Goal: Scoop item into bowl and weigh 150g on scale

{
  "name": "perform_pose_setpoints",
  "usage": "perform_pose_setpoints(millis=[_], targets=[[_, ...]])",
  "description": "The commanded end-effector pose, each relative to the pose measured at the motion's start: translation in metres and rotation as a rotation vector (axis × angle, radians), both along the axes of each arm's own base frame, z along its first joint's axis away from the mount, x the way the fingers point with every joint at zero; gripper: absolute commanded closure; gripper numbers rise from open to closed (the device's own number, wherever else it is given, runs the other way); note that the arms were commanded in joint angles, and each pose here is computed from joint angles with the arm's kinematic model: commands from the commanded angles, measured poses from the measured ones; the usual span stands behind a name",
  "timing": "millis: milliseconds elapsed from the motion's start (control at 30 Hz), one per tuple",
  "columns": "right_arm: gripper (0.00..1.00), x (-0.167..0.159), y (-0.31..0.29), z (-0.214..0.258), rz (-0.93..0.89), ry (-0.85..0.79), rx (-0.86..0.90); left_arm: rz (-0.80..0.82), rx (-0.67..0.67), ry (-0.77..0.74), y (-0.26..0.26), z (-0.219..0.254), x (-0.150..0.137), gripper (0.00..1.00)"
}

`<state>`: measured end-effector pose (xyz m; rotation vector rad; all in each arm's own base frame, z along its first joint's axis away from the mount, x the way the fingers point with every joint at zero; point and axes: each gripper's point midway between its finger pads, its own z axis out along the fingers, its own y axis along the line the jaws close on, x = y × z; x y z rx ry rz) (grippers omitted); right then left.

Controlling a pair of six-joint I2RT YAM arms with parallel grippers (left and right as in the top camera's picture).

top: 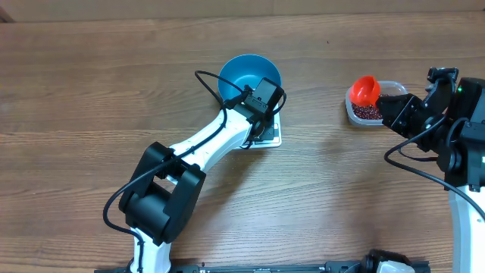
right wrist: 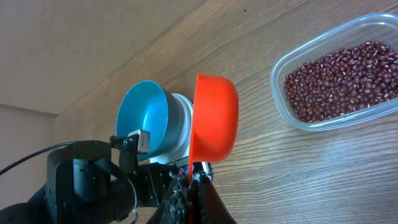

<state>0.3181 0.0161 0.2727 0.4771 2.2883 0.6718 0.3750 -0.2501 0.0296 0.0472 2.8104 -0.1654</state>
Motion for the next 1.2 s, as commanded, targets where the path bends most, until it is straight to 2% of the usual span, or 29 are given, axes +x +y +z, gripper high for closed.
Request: perform_pose_setpoints(millis=[0,1167], targets=[[0.96,0.0023,-0.0029,0.0093,-0.004,-0.027,-0.013,-0.017,0.029,-0.002,0.0010,-0.0073,-0.0007,0.96],[0.96,0.0007,-0.0025,0.0076,-0.001,-0.018,-0.014,-0.035,0.036,0.008,-0.0021,-0.0166,-0.0033,0.96]])
